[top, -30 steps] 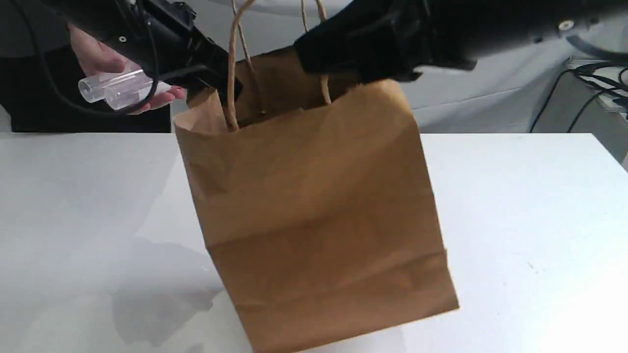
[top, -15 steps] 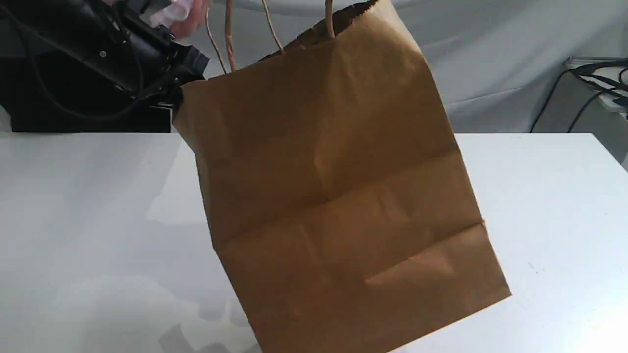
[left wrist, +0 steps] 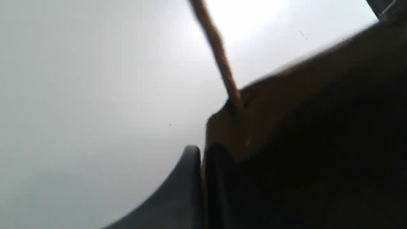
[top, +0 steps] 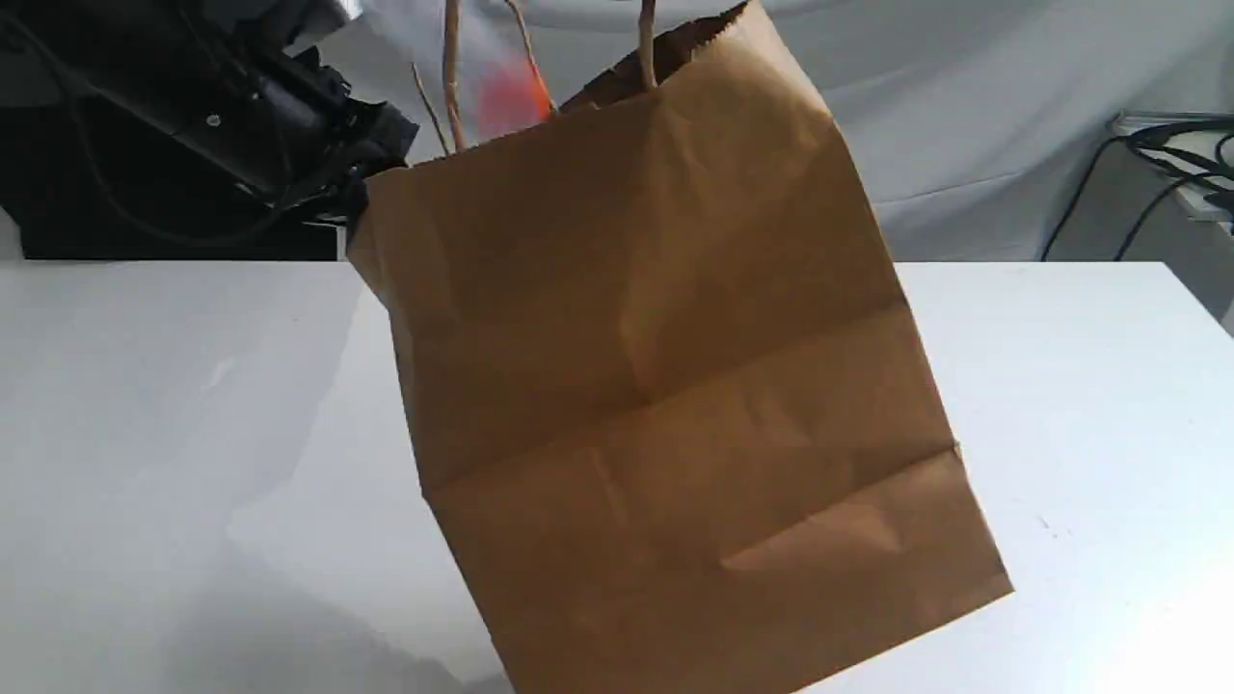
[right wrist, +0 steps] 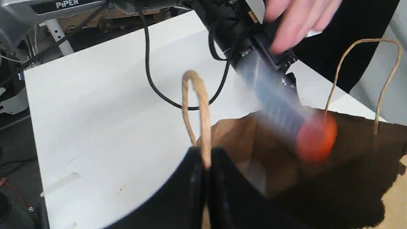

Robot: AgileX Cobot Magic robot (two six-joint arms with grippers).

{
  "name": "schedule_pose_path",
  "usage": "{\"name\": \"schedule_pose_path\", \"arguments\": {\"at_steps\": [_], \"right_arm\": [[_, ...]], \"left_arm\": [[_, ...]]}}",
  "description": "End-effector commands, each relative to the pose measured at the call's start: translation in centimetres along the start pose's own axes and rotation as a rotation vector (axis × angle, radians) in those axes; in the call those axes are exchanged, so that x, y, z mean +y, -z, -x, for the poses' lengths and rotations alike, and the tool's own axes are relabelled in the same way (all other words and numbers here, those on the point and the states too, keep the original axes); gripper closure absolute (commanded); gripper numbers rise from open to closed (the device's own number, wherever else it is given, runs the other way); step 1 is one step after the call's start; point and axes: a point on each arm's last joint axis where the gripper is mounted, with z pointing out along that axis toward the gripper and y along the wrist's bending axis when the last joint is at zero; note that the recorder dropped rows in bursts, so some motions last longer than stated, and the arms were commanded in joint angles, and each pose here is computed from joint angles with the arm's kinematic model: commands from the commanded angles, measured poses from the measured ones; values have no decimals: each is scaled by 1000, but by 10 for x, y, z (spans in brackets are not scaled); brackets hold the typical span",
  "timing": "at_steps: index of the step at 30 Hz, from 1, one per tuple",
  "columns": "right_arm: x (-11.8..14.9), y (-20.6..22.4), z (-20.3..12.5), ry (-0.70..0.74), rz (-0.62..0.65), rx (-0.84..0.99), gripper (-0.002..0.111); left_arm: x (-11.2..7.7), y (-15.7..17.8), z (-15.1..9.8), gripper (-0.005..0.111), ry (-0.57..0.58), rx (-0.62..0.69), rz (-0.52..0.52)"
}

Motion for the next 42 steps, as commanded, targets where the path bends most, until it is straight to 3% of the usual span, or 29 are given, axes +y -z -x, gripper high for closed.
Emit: {"name": "schedule_pose_path", "arguments": {"at_steps": [1, 12, 24, 35, 42], "right_arm": [[1, 1, 3, -7, 5, -22, 108], [-2, 0, -1, 23, -23, 15, 108], [-11, -19, -35, -3, -58, 63, 108], [-13, -29, -84, -209, -95, 0, 108], [-10, -32, -85, -321, -52, -39, 108]], "left_arm": [[-2, 0, 2, 107, 7, -14, -1], [-6, 5, 4, 107, -9, -28, 5], [-41, 51, 27, 107, -158, -142, 48], [-40, 51, 31, 107, -149, -161, 88], [-42, 24, 32, 107, -155, -103, 93]]}}
